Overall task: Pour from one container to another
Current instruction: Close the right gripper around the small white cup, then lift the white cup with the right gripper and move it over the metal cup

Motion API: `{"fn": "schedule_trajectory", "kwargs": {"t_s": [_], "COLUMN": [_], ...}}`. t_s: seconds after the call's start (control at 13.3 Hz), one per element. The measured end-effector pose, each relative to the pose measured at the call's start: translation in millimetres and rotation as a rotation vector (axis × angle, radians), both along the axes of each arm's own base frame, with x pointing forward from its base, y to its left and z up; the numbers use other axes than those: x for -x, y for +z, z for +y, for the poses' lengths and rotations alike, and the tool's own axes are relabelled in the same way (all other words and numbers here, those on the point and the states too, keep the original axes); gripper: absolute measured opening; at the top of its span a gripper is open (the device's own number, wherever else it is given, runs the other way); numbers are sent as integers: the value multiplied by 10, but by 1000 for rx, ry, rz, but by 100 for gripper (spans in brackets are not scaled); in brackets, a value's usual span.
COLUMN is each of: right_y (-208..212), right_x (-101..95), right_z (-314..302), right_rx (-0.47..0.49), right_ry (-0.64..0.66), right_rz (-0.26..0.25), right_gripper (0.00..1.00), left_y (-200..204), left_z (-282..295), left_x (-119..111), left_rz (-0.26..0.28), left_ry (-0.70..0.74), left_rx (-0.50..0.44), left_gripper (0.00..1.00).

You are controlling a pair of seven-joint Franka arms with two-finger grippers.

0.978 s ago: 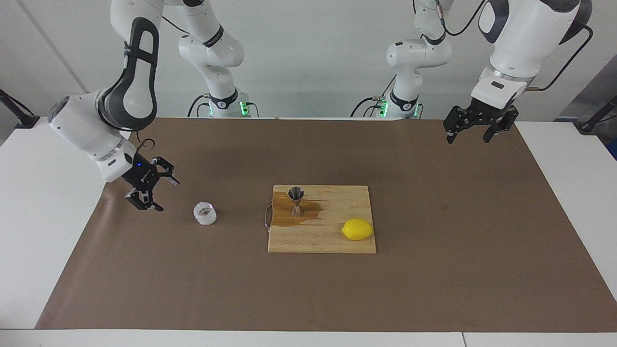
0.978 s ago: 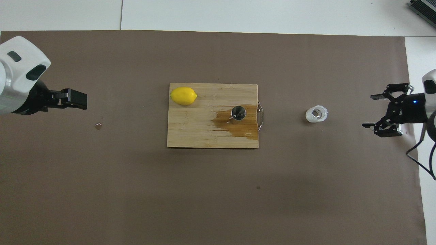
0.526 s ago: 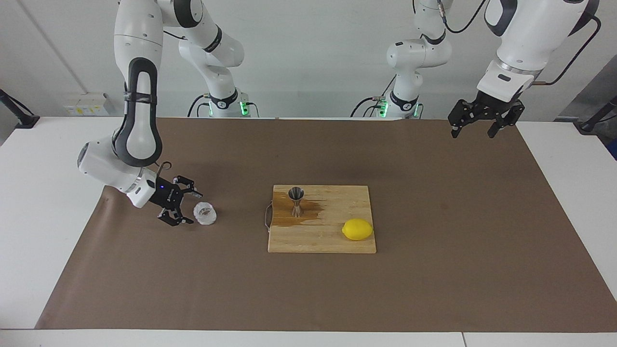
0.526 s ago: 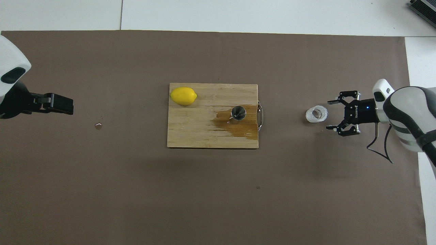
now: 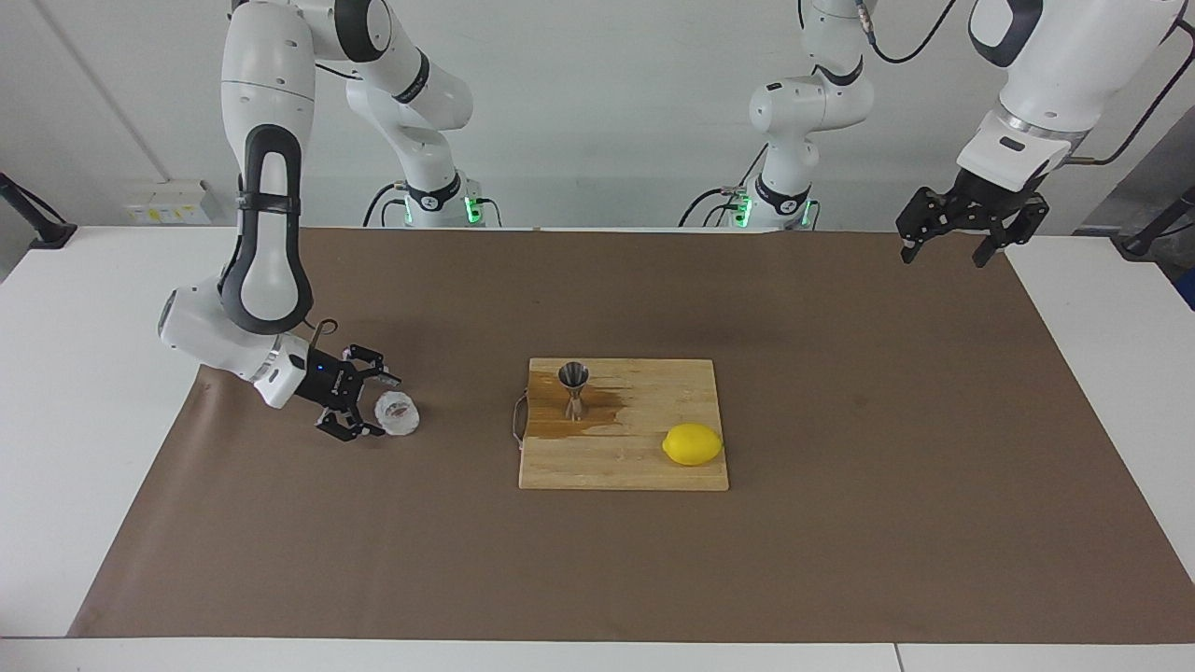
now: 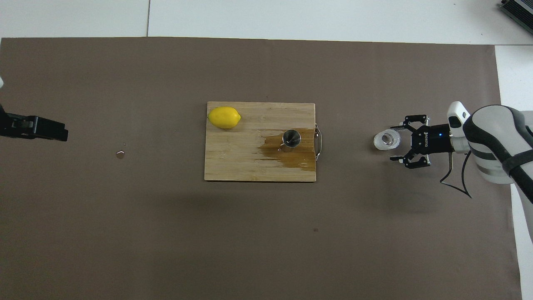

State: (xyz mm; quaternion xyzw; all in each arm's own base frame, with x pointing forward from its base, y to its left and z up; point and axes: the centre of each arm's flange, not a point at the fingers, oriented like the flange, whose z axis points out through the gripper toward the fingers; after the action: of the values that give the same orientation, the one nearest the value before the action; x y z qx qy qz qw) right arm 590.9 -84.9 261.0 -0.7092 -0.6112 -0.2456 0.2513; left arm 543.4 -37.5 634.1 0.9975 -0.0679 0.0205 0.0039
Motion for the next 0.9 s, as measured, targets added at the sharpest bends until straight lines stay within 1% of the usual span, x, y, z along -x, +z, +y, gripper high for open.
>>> {"fn": "schedule_trajectory", "kwargs": {"t_s": [0.38, 0.53, 0.6, 0.68, 0.83, 0.9], "right_y": [-61, -79, -84, -87, -87, -83], "right_x": [-51, -57, -58, -59, -63, -70], "right_z": [96, 105, 113, 123, 153, 179], "right_rx": [22, 26, 26, 26, 26, 26], "right_ry": [-5, -6, -5, -3, 2, 6], "right_rz": [-15, -17, -16, -16, -16, -17], "right_gripper": [100, 95, 95, 87, 58, 53], "left_y": [-2, 1, 6, 14, 43, 68], "left_z": [48, 96, 98, 97, 122, 129], "left_x": [1, 11, 17, 23, 46, 63], "left_rz": [3, 9, 9, 9, 8, 5], "left_ry": [9, 18, 19, 19, 23, 23], "left_rx": [0, 2, 2, 2, 3, 5], "left_gripper": [100, 100, 100, 100, 100, 100]}}
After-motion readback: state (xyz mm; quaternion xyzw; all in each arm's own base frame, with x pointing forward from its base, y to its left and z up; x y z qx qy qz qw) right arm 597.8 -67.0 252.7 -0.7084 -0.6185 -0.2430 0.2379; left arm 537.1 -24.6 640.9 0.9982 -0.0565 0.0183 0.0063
